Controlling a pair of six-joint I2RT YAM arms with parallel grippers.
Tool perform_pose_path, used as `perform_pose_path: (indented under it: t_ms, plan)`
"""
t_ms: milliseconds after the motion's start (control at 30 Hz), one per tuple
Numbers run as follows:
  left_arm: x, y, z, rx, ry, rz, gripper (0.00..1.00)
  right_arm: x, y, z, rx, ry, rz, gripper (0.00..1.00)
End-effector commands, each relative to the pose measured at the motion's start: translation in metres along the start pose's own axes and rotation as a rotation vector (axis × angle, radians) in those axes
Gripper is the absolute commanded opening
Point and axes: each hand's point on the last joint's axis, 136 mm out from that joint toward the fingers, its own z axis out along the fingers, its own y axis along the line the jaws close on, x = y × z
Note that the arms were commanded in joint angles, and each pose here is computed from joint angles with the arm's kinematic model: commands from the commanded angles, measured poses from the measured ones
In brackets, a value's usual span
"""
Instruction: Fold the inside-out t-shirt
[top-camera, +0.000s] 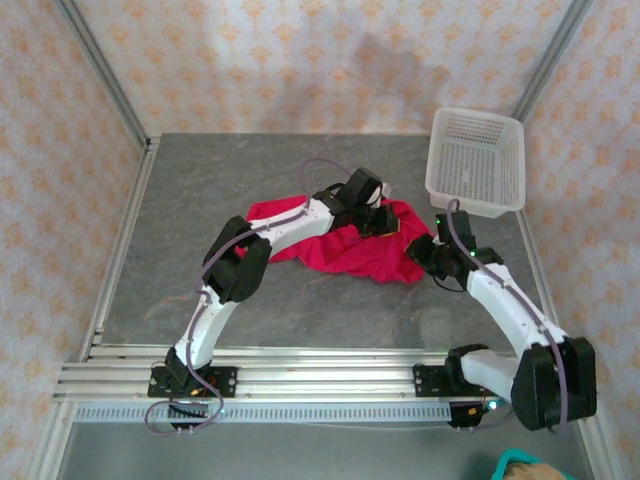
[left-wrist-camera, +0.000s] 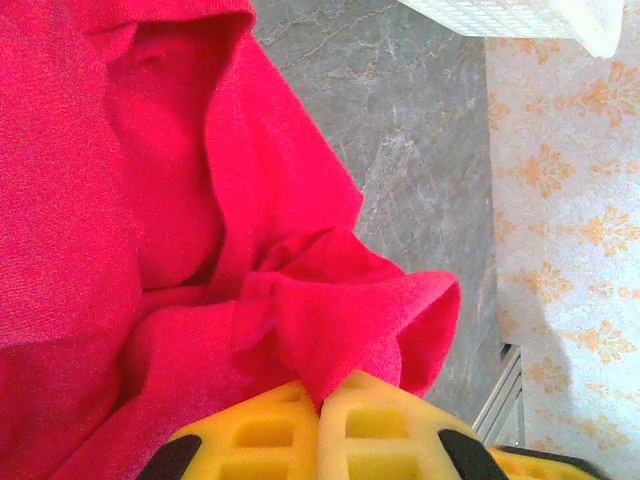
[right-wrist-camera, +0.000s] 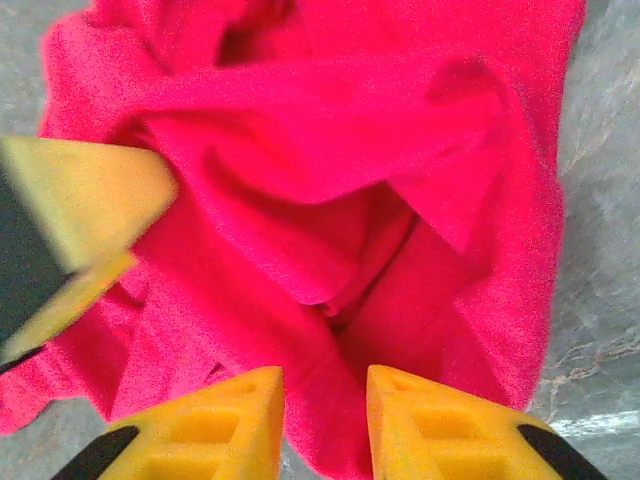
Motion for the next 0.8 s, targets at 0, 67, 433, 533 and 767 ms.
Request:
perform_pose_path:
  t_ms: [0,67,433,533,767]
  plan:
    - [-0.002,-0.008,-0.007,0.010,-0.006,0.014,0.00,-0.018,0.021,0.010,-0.076,-0.050,0.049,0.34]
    - [-0.002,-0.009,-0.008,0.008,-0.007,0.015,0.00,-0.022,0.020,0.020,-0.065,-0.052,0.057,0.34]
    - [0.000,-0.010,-0.012,0.000,0.001,0.029,0.00,-0.039,0.019,0.047,0.005,-0.050,0.014,0.35]
    - [-0.001,-0.007,-0.015,-0.008,0.002,0.030,0.00,-0.045,0.021,0.044,0.019,-0.058,-0.011,0.19]
    - [-0.006,-0.007,-0.024,-0.008,-0.007,0.030,0.00,-0.051,0.028,0.030,0.025,-0.060,-0.055,0.00]
